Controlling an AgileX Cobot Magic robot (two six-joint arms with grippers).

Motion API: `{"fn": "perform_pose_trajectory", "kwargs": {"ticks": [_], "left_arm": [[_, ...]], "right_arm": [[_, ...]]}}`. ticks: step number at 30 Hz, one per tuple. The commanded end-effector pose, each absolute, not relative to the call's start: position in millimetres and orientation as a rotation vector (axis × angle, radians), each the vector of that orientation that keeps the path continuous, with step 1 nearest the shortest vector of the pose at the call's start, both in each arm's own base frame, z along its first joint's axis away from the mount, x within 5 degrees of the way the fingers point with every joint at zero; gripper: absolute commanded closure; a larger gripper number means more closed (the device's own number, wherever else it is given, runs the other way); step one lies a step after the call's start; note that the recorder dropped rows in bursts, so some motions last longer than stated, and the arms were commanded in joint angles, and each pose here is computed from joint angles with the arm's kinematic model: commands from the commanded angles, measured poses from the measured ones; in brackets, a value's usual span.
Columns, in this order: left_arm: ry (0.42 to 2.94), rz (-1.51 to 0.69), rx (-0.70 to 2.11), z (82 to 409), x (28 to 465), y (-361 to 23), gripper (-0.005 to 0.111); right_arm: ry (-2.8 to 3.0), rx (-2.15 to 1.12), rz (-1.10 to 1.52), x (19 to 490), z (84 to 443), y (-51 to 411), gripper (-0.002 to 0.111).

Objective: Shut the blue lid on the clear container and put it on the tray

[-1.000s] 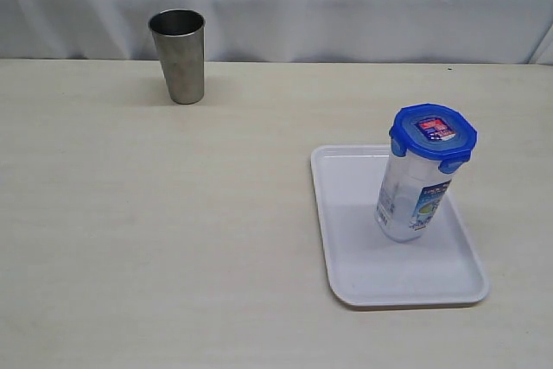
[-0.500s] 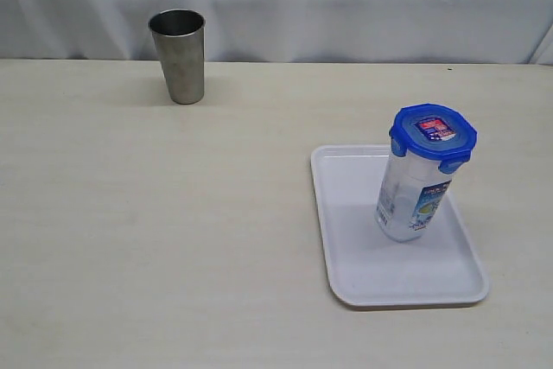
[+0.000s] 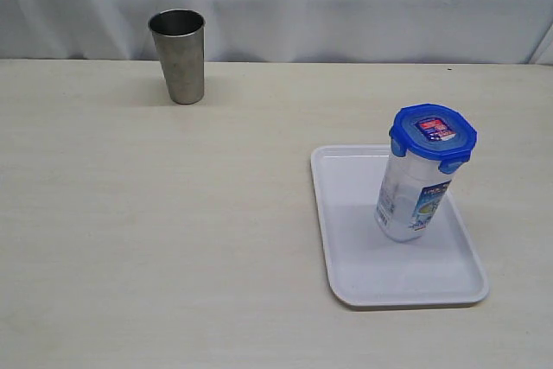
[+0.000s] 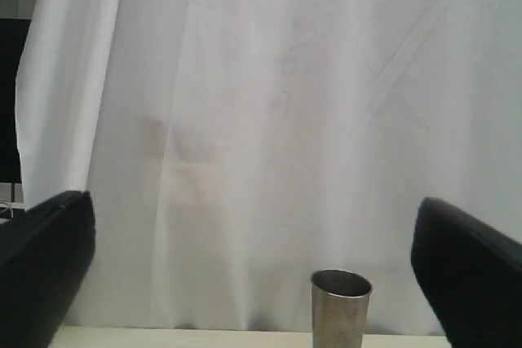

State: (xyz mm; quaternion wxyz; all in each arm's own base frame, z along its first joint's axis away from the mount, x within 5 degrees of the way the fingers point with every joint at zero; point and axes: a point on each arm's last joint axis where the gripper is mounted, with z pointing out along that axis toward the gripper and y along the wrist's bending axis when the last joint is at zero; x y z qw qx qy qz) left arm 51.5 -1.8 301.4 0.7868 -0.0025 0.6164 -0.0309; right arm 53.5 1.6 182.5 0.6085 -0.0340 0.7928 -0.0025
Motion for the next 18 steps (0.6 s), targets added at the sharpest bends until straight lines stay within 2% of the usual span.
{"fn": "perform_pose_trajectory", "kwargs": {"ticks": [1, 7, 18], "left_arm": [[1.332, -0.016, 0.05, 294.5, 32.3, -2.1, 0.008], [1.412, 0.042, 0.06, 285.7, 34.0, 0.5, 0.008], [1.469, -0.011, 0.021, 248.6, 47.5, -0.4, 0.008]], "right_arm": [[1.828, -0.078, -0.014, 53.4, 182.0, 1.2, 0.104], [1.828, -0.078, -0.014, 53.4, 182.0, 1.2, 0.104], [1.828, -0.078, -0.014, 53.4, 182.0, 1.2, 0.104]]}}
